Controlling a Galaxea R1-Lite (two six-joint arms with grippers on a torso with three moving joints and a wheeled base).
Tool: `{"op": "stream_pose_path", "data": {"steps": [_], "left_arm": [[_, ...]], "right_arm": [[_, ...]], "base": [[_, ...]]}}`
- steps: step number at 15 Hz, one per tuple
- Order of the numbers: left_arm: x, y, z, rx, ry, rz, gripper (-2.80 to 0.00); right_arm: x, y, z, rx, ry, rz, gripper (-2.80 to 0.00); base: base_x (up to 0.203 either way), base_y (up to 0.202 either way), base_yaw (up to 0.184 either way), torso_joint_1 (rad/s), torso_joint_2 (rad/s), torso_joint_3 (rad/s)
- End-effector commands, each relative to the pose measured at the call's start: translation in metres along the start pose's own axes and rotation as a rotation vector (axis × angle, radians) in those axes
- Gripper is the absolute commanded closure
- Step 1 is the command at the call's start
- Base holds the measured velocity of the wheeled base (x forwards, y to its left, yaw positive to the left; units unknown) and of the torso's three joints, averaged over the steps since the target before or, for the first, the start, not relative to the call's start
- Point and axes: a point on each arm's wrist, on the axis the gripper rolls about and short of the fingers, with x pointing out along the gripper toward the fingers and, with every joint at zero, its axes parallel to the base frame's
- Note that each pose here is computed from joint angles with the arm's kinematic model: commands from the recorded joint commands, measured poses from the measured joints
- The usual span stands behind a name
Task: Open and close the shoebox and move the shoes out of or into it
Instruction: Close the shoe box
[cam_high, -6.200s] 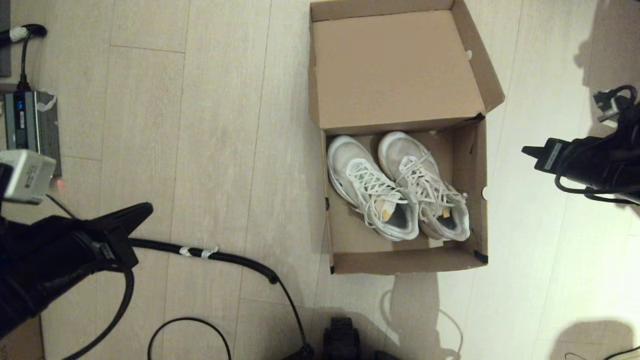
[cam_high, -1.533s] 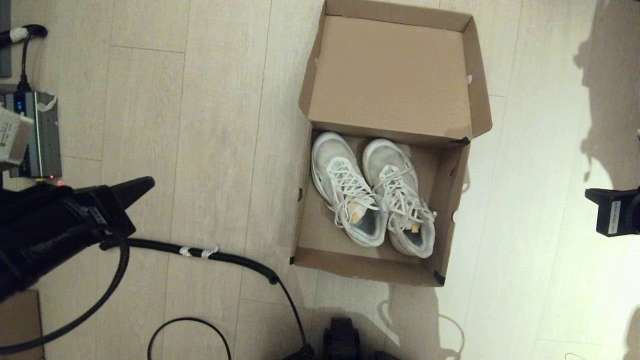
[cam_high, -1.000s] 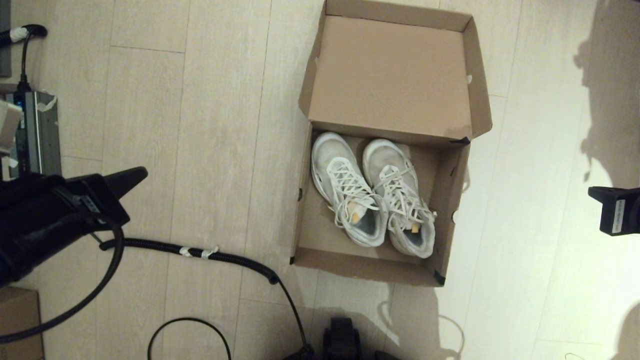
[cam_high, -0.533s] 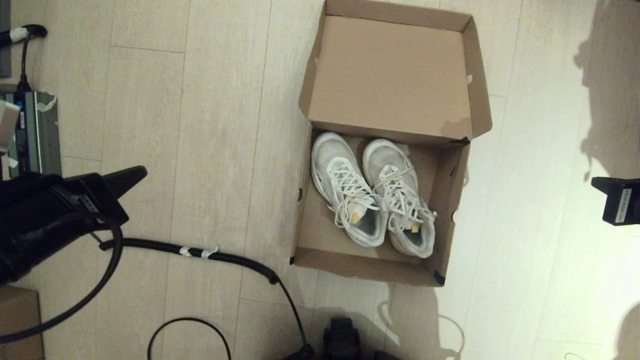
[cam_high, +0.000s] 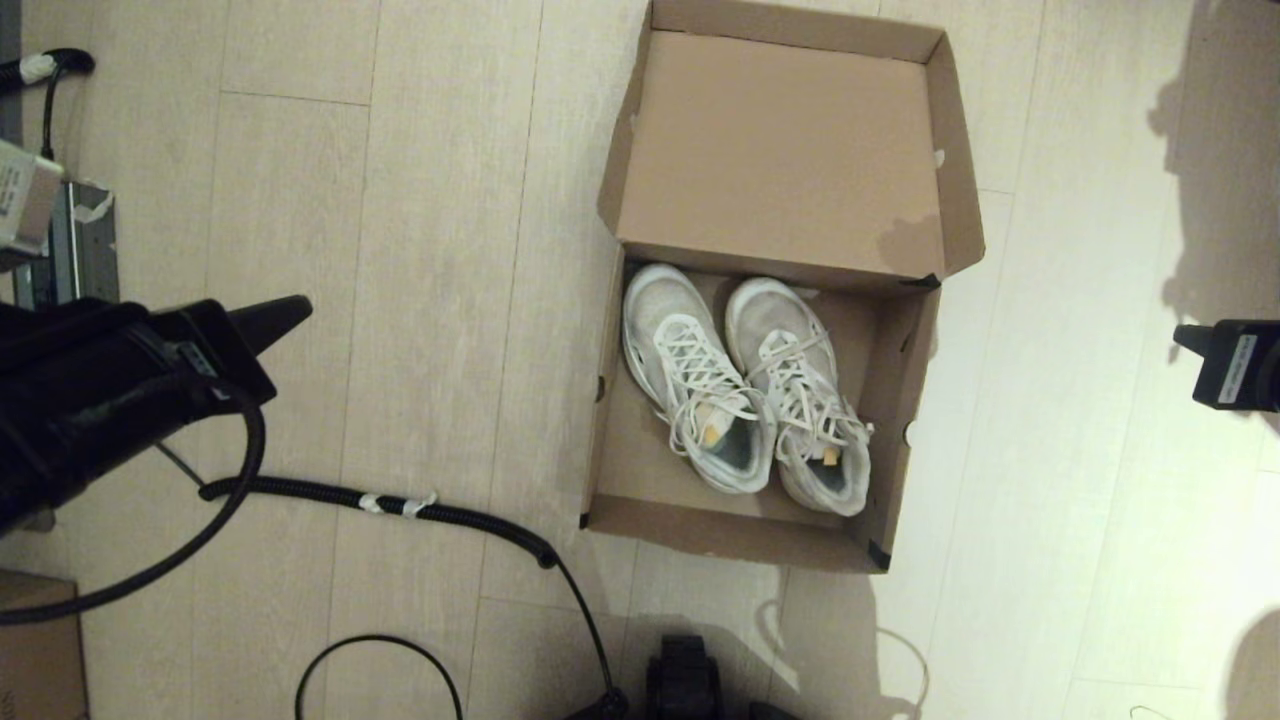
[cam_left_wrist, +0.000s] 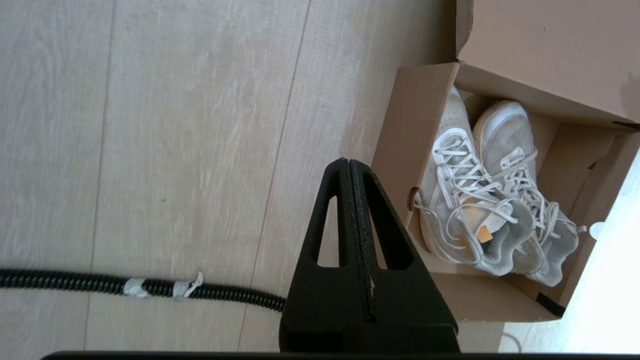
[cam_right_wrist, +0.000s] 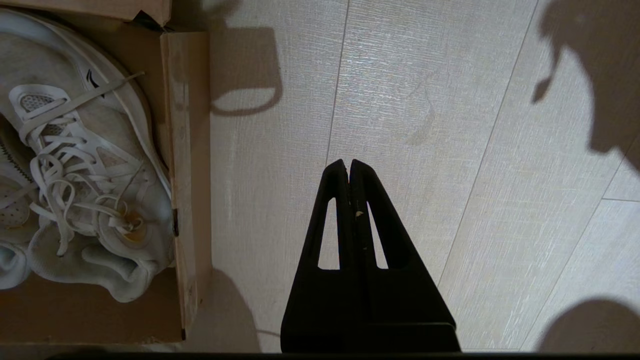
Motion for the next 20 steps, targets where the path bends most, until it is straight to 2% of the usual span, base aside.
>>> {"op": "stream_pose_path", "data": {"steps": [1, 9, 13, 16, 20], "left_arm": [[0.009, -0.001, 0.000, -0.001, 0.009, -0.001, 0.00], [0.021, 0.002, 0.000, -0.009, 0.024, -0.025, 0.00], [0.018, 0.001, 0.005, -0.025, 0.005, -0.032, 0.00], [0.030, 0.000, 0.002, -0.031, 0.030, -0.060, 0.00], [0.075, -0.003, 0.001, -0.127, 0.060, -0.093, 0.00]], "right_arm": [[0.003, 0.000, -0.001, -0.001, 0.007, 0.000, 0.00], [0.008, 0.001, -0.003, 0.030, 0.022, 0.026, 0.00], [0.043, 0.007, 0.012, 0.031, 0.032, 0.077, 0.00], [0.080, 0.017, 0.020, 0.027, 0.045, 0.121, 0.00], [0.127, 0.025, 0.032, 0.039, 0.040, 0.245, 0.00]], "base": [[0.000, 0.000, 0.000, 0.000, 0.00, 0.000], [0.000, 0.000, 0.000, 0.000, 0.00, 0.000], [0.000, 0.000, 0.000, 0.000, 0.00, 0.000], [0.000, 0.000, 0.000, 0.000, 0.00, 0.000], [0.000, 0.000, 0.000, 0.000, 0.00, 0.000]]}}
